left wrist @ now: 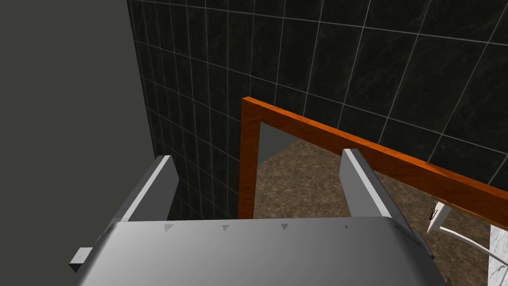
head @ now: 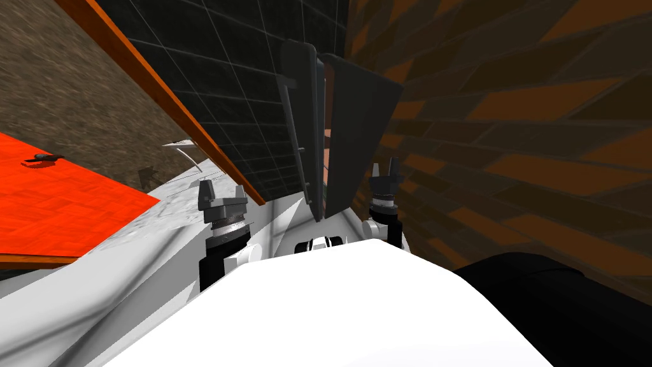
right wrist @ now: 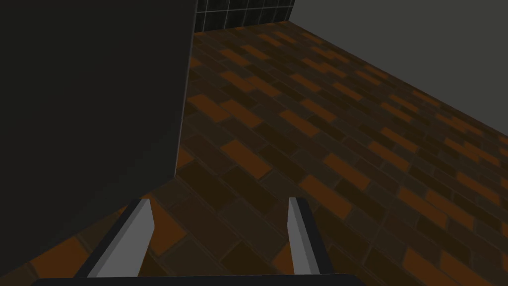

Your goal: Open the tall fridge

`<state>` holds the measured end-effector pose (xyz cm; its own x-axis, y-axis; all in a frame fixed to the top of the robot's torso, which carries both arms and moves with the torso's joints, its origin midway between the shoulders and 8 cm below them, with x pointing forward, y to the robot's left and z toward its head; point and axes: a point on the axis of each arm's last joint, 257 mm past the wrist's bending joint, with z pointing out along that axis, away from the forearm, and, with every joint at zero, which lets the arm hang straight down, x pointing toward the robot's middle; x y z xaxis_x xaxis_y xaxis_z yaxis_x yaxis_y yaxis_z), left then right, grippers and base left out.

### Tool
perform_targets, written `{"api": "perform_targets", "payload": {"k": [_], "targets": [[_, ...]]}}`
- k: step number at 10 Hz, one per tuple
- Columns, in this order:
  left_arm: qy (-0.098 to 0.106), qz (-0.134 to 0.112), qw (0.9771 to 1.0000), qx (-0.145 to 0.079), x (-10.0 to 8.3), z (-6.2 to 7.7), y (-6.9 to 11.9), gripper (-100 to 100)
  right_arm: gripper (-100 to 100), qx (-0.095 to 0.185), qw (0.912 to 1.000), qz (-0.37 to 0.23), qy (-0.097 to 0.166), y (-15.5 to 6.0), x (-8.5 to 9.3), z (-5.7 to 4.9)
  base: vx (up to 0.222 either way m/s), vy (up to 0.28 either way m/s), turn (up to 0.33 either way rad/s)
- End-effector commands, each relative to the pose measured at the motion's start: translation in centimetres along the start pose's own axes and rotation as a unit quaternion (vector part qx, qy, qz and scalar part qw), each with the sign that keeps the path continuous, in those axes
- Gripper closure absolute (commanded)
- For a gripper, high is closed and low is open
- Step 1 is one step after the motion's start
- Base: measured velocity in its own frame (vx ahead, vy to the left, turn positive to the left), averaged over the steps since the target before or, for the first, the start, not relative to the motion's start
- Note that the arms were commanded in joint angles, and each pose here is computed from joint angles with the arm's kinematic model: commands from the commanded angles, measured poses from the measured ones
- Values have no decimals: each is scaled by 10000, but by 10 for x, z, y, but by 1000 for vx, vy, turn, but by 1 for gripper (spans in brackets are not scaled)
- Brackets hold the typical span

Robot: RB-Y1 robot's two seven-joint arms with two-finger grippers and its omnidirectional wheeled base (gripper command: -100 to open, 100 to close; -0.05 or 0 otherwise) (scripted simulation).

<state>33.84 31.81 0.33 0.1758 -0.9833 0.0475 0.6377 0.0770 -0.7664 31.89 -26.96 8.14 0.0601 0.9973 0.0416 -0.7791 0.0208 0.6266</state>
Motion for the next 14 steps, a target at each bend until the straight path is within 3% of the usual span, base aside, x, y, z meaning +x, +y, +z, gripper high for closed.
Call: {"api": "perform_targets", "payload": {"k": [1,9,14], "targets": [[0,0,10000,0,0,0,0,0,-100,75,9998,-111,176,-5,3,-1,14,13,-23],[-1,0,10000,-4,0,0,0,0,-100,549,9880,-906,1124,-44,8,-11,16,41,-41],[-1,0,10000,-4,0,0,0,0,-100,881,9673,-1633,1727,-74,-5,-18,19,51,-57]]}}
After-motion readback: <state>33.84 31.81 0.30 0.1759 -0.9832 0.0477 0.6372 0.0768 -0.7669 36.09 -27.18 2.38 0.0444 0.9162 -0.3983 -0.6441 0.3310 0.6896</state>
